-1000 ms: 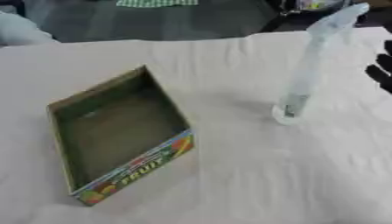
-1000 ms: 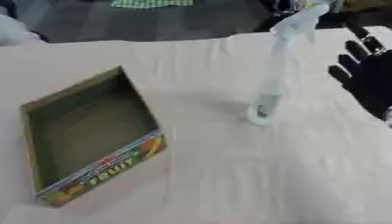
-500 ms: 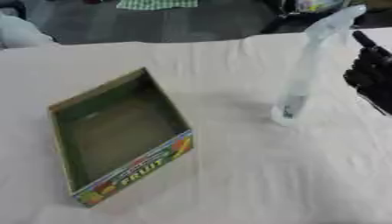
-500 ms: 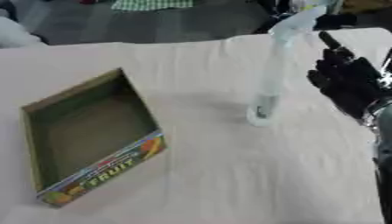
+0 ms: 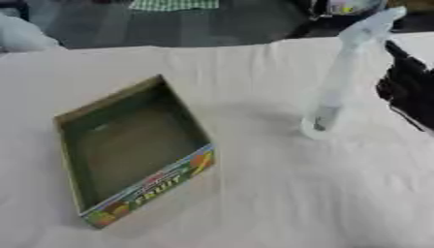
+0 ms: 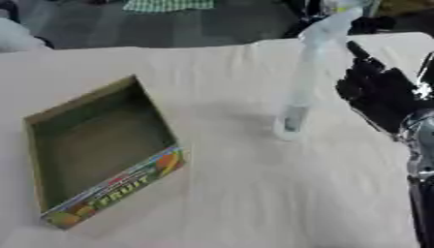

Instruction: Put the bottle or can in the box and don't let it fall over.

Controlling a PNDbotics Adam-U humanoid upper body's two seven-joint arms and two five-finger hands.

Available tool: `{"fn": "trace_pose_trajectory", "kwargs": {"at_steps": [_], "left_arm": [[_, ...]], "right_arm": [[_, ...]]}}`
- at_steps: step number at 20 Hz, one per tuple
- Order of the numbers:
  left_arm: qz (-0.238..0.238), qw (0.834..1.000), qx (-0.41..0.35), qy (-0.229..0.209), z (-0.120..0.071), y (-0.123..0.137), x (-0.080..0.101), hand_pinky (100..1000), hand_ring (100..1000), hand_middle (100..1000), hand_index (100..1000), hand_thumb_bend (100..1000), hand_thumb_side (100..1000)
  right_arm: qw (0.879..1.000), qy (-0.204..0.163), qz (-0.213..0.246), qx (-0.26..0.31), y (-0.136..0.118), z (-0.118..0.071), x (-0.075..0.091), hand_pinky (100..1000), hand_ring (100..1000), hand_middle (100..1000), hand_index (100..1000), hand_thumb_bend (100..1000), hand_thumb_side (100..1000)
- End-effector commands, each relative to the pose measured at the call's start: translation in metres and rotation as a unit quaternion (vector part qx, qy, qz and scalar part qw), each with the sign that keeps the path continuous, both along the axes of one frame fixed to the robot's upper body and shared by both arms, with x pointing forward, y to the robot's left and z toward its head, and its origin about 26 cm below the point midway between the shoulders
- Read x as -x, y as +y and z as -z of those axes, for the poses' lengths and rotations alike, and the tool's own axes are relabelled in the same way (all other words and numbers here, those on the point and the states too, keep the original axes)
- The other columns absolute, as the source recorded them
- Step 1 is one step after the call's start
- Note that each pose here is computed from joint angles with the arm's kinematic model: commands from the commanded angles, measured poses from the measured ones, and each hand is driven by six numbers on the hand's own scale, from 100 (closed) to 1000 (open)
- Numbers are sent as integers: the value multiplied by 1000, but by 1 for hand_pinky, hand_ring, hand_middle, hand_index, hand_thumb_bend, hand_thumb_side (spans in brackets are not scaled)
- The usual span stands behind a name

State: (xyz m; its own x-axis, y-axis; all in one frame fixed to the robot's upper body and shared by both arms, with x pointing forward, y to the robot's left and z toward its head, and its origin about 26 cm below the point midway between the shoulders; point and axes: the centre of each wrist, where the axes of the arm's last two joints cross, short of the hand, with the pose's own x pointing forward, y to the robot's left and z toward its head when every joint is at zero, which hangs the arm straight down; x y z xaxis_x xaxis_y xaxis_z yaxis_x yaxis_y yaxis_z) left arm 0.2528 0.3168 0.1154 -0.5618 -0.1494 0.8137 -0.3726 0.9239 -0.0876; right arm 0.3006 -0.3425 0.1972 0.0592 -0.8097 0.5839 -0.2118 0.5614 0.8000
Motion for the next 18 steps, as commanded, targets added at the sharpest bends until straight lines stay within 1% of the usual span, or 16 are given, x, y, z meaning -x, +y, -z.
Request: {"fn": "trace_pose_trajectory", "kwargs": {"at_steps": [1, 13, 15, 18], "left_arm": [[2, 1000, -16, -10, -9, 4, 1, 1000, 1000, 1000, 782, 798, 649], [2, 1000, -16, -11, -9, 4, 1, 1000, 1000, 999, 781, 800, 649], [2, 1000, -16, -11, -9, 4, 1, 1000, 1000, 999, 781, 801, 649], [2, 1000, -16, -11, -9, 4, 1, 1000, 1000, 999, 781, 800, 650]], "right_arm": [[1000, -11, -7, 2, 3, -10, 3, 100, 100, 145, 1000, 796, 1000], [1000, 5, -22, -14, 8, -7, 4, 100, 100, 125, 1000, 797, 1000], [1000, 12, -20, -19, 8, -4, 4, 100, 100, 106, 1000, 794, 1000], [999, 22, -19, -27, 8, 1, 4, 100, 100, 100, 1000, 790, 1000]]}}
